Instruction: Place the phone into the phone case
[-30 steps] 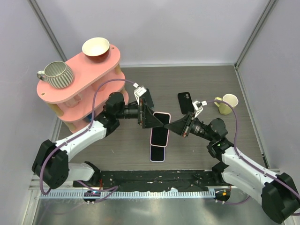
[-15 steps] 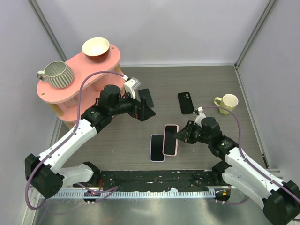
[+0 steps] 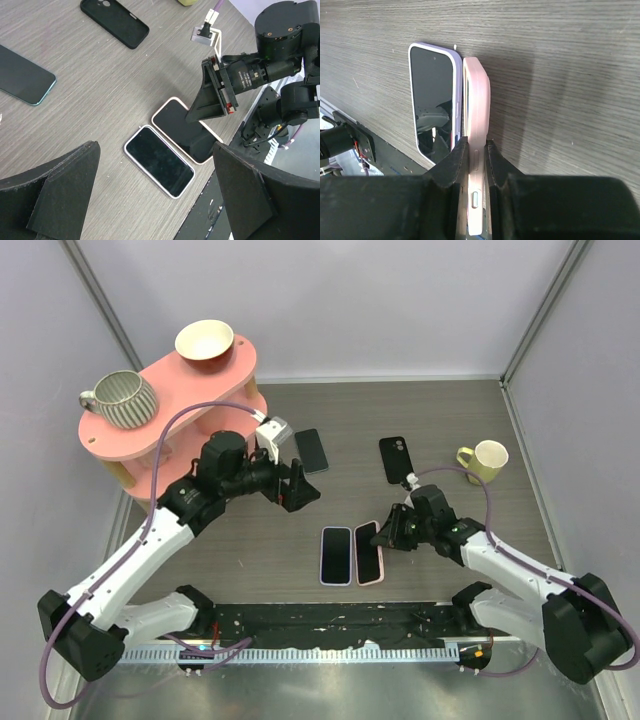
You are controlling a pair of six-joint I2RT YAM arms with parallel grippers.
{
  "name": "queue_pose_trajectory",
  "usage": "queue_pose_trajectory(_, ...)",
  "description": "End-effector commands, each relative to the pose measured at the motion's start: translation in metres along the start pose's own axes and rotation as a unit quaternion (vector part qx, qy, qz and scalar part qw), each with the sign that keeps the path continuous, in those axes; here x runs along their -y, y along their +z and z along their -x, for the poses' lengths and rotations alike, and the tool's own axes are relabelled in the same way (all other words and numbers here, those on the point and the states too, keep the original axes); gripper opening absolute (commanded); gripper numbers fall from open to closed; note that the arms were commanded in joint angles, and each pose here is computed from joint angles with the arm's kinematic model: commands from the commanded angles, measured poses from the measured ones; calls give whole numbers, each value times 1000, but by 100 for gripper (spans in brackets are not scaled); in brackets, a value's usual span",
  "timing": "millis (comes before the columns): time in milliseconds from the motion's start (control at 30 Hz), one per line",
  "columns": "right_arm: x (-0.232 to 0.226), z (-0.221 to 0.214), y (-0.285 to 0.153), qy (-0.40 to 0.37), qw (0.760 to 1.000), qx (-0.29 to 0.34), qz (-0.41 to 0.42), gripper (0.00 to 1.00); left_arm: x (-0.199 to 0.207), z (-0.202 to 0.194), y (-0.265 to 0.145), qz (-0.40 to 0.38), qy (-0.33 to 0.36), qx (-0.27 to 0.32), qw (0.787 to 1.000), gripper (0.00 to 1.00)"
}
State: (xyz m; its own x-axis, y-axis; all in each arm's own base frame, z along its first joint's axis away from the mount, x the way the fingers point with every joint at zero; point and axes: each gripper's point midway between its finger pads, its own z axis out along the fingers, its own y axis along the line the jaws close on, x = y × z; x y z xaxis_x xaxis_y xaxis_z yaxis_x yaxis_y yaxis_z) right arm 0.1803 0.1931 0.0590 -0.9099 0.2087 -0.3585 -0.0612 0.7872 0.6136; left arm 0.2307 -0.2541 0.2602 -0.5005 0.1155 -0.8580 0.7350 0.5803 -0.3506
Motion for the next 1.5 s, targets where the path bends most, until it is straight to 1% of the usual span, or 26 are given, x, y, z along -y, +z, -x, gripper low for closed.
queue_pose_trajectory(0, -4, 18, 9, -17, 999, 34, 4, 9, 0, 2, -3, 7, 19, 8, 1000, 100)
queue_pose_trajectory(33, 2, 21, 10, -12, 999, 43, -10, 18, 0, 2, -3, 9, 24, 6, 1000, 100)
queue_pose_trajectory(100, 7, 23, 10, -4, 998, 53, -23, 27, -5, 1, -3, 29, 25, 2, 999, 100)
queue_pose_trajectory(167, 10, 30, 6, -2, 997, 75, -37, 29, -6, 1, -3, 41, 29, 4, 999, 99)
queue_pose_trajectory(200, 13, 31, 5, 2, 996, 79, -45, 33, -10, 2, -3, 55, 30, 7, 998, 99)
queue_pose_trajectory(333, 21, 38, -3, 11, 992, 110, -68, 36, -40, 18, -10, 162, 30, 28, 986, 97)
queue_pose_trajectory(400, 21, 38, -5, 14, 991, 116, -67, 36, -43, 16, -7, 172, 25, 12, 985, 94)
queue_pose_trajectory(467, 19, 41, -7, 13, 990, 123, -63, 36, -48, 25, -9, 194, 20, 18, 981, 93)
queue_pose_trajectory(567, 13, 47, -15, 8, 989, 133, -60, 40, -56, 29, -5, 226, 11, 9, 974, 93)
queue_pose_trajectory(667, 3, 57, -24, 2, 987, 153, -50, 53, -65, 33, 7, 260, 6, -2, 966, 93)
queue_pose_trajectory(767, -6, 66, -29, -2, 984, 173, -33, 75, -79, 31, 31, 301, -9, -31, 953, 93)
queue_pose_trajectory(800, -7, 68, -30, -3, 983, 179, -34, 87, -88, 32, 34, 329, -18, -31, 944, 92)
queue_pose_trajectory(833, -6, 69, -31, -3, 983, 182, -36, 90, -97, 32, 50, 348, -24, -40, 936, 93)
queue_pose_trajectory(867, -6, 69, -33, -1, 983, 182, -35, 90, -103, 30, 55, 364, -32, -48, 930, 92)
queue_pose_trajectory(900, 1, 76, -37, 10, 977, 204, -58, 91, -112, 31, 59, 387, -33, -46, 920, 94)
queue_pose_trajectory(933, 2, 78, -40, 14, 976, 210, -62, 91, -113, 40, 67, 394, -54, -33, 917, 94)
queue_pose_trajectory(967, 3, 78, -45, 21, 974, 215, -67, 92, -124, 25, 81, 411, -59, -60, 908, 94)
queue_pose_trajectory(1000, 1, 81, -49, 33, 972, 222, -65, 92, -128, 22, 90, 418, -69, -65, 903, 96)
queue_pose_trajectory(1033, -1, 81, -52, 34, 972, 223, -62, 92, -127, 34, 99, 420, -88, -48, 902, 96)
queue_pose_trajectory(1067, -8, 82, -55, 31, 973, 223, -52, 92, -137, 17, 114, 431, -96, -70, 895, 97)
queue_pose_trajectory(1133, -15, 85, -61, 26, 973, 228, -39, 93, -144, 22, 128, 429, -119, -61, 893, 97)
queue_pose_trajectory(1267, -15, 91, -68, 33, 970, 236, -54, 93, -169, 8, 166, 412, -158, -57, 896, 96)
queue_pose_trajectory(1300, -16, 90, -68, 29, 971, 232, -53, 93, -184, -7, 172, 422, -168, -73, 888, 95)
queue_pose_trajectory(1333, -16, 89, -66, 28, 972, 226, -54, 93, -189, -5, 176, 425, -175, -71, 885, 95)
queue_pose_trajectory(1400, -18, 88, -66, 23, 974, 221, -52, 93, -210, -22, 173, 461, -182, -88, 864, 96)
queue_pose_trajectory(1467, -16, 87, -64, 20, 974, 217, -56, 93, -220, -26, 176, 466, -188, -86, 860, 98)
